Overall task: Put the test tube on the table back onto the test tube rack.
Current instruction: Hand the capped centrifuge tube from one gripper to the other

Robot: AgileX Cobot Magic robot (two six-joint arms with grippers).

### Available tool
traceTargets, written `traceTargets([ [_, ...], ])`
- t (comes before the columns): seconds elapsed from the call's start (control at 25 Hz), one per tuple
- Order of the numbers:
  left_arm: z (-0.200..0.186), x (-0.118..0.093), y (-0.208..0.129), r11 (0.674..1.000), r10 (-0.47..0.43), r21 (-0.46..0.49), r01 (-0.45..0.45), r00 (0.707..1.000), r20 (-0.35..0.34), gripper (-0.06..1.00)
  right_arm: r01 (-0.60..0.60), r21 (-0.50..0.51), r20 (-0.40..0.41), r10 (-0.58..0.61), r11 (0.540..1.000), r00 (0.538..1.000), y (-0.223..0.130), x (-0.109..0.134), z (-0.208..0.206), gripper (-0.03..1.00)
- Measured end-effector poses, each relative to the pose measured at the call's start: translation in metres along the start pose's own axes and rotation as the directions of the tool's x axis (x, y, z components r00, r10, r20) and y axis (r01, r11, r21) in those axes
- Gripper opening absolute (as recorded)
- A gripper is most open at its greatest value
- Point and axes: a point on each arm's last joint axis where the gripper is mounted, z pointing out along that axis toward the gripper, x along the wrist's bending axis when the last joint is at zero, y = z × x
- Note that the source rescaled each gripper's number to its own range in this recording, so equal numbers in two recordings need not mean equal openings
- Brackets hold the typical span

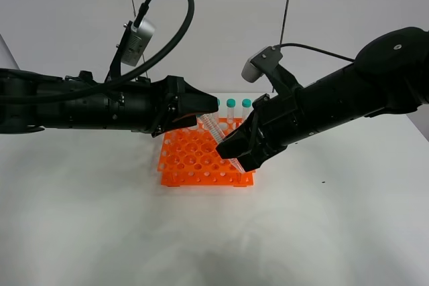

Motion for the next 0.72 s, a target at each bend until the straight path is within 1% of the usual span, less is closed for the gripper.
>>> traceTargets([
  [0.04, 0.0003, -0.0007, -0.0005, 1.000, 0.003, 0.003, -0.003, 1.000, 0.004, 0.72, -0.002, 0.000, 0.000, 0.002, 1.000, 1.000, 0.0000, 0.0000, 0.0000, 0.03],
  [0.24, 0.0002, -0.0036, -0.0015, 1.000, 0.020, 0.014, -0.020, 0.999, 0.037, 0.59, -0.024, 0.000, -0.001, 0.024, 1.000, 1.000, 0.0000, 0.0001, 0.0000, 0.03],
  [0.48, 0.0002, -0.0042, -0.0017, 1.000, 0.021, 0.015, -0.021, 0.999, 0.043, 0.54, -0.037, 0.000, -0.001, 0.037, 0.999, 0.999, 0.0000, 0.0001, 0.0000, 0.03],
  [0.52, 0.0002, -0.0042, -0.0017, 1.000, 0.021, 0.015, -0.021, 0.999, 0.043, 0.52, -0.040, 0.000, -0.001, 0.040, 0.999, 0.999, 0.0000, 0.0001, 0.0000, 0.03],
  [0.6, 0.0002, -0.0042, -0.0017, 1.000, 0.021, 0.015, -0.021, 0.999, 0.043, 0.42, -0.046, 0.000, -0.001, 0.046, 0.999, 0.999, 0.0000, 0.0001, 0.0000, 0.03],
  [0.72, 0.0002, -0.0042, -0.0017, 1.000, 0.021, 0.015, -0.021, 0.999, 0.043, 0.24, -0.048, 0.002, -0.004, 0.048, 0.999, 0.999, -0.0001, 0.0004, 0.0000, 0.03],
])
